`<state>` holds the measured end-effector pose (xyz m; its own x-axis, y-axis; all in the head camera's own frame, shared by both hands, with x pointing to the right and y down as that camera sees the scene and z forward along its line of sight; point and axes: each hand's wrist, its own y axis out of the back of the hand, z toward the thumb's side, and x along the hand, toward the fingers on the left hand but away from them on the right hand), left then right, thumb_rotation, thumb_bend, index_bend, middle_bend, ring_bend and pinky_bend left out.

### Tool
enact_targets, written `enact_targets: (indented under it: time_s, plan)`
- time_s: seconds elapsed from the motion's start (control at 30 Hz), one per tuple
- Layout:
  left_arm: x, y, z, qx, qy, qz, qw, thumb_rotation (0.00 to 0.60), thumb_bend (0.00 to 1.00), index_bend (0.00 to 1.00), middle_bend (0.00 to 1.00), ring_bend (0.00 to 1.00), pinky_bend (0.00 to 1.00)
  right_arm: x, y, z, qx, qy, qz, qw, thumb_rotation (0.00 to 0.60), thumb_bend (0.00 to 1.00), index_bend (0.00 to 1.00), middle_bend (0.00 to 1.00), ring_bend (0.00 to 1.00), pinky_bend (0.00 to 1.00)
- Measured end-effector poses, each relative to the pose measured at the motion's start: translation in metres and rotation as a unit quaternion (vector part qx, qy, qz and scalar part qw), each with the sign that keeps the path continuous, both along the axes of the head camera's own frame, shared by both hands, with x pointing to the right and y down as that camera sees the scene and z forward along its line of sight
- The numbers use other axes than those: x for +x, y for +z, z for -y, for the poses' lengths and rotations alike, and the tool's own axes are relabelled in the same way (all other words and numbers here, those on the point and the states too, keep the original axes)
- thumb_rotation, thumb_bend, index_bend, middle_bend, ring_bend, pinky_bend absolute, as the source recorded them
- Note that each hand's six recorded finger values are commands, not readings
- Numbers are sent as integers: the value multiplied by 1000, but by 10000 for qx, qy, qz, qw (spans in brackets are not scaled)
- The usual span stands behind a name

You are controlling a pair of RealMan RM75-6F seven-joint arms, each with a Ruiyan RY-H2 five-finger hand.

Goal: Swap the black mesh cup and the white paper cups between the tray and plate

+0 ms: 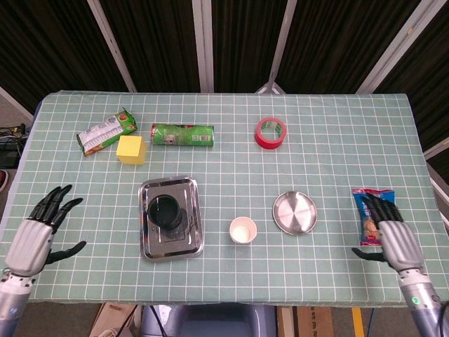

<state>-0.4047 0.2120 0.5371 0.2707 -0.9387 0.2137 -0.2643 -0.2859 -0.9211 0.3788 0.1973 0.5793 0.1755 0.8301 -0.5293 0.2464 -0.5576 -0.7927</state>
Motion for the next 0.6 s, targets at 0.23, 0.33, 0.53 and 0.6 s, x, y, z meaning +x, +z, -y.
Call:
enact_targets:
  time_s: [0.23,0.33,0.53,0.6]
  plan:
    - [-8,-4,-9,-53,-128,495,9987,600,22,175,0,0,115,-87,28,21,-399,-1198,354,9914,600,0,0,0,0,0]
    - [-13,-2,-9,-97,-248,797,9965,600,26,175,0,0,115,-115,39,23,-659,-1418,504,9864,600,0,0,0,0,0]
    - [-21,5,-8,-298,-475,1230,9908,600,33,175,0,0,115,-157,56,28,-980,-1767,614,9775,600,0,0,0,0,0]
    - [-24,8,-7,-383,-556,1348,9886,600,35,175,0,0,115,-167,60,29,-1036,-1822,642,9757,600,0,0,0,0,0]
